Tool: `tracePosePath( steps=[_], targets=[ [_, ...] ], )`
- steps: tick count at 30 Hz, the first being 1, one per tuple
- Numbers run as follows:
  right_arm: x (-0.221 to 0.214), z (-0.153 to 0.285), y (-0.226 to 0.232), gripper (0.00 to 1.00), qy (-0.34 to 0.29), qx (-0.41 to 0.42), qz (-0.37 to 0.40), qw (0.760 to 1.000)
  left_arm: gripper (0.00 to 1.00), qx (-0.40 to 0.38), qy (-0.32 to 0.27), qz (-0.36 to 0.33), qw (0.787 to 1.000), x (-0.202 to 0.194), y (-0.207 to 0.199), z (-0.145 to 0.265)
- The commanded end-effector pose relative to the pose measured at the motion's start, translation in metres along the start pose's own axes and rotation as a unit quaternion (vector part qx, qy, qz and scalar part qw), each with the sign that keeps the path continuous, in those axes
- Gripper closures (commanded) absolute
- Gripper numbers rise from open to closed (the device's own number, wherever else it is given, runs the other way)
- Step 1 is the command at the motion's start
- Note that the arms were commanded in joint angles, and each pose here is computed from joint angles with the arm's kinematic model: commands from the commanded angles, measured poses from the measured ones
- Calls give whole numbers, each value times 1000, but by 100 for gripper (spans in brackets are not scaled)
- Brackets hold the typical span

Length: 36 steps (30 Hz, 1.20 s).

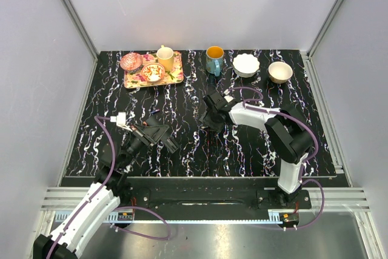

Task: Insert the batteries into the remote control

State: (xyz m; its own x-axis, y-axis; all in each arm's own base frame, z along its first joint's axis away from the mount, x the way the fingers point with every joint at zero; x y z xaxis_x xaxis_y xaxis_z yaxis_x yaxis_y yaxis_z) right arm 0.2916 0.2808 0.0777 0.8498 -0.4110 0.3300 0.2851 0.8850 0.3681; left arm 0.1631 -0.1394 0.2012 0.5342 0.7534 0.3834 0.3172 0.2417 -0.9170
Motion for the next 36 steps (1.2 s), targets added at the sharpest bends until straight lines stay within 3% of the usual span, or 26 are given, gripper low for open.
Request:
tracePosePath(
  steps=[1, 15, 21, 27, 36],
  targets=[
    [1, -2, -7, 41, -12, -32, 17, 999, 100, -27, -10, -12, 1000, 4, -8, -1],
    [4, -12, -16, 44, -13, -77, 62, 995, 100, -27, -2, -5, 1000, 1, -7, 0],
    [8, -5, -13, 40, -17, -70, 75, 995, 100, -22, -2, -4, 1000, 1, -5, 0],
    [14, 8, -8, 21, -17, -50, 159, 986, 100, -19, 4, -4, 1000, 0, -4, 0],
    [13, 15, -7, 20, -27, -56, 342, 938, 100, -1, 10, -1, 1000, -2, 3, -1]
  ],
)
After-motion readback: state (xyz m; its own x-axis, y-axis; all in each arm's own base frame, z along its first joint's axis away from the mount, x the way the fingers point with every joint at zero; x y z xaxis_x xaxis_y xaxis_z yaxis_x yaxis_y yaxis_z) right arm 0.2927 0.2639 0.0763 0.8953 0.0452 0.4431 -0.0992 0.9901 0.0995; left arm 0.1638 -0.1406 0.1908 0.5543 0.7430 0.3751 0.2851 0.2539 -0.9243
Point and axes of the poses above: each gripper's point midway between its finger pads, its own z axis back along the fingers, its own y axis along the line the jaws close on, x = y × z, the point moved 6 cm from there along z, back along the fingers, and after that the axes turned 9 degrees about z, right-handed, at the moved point
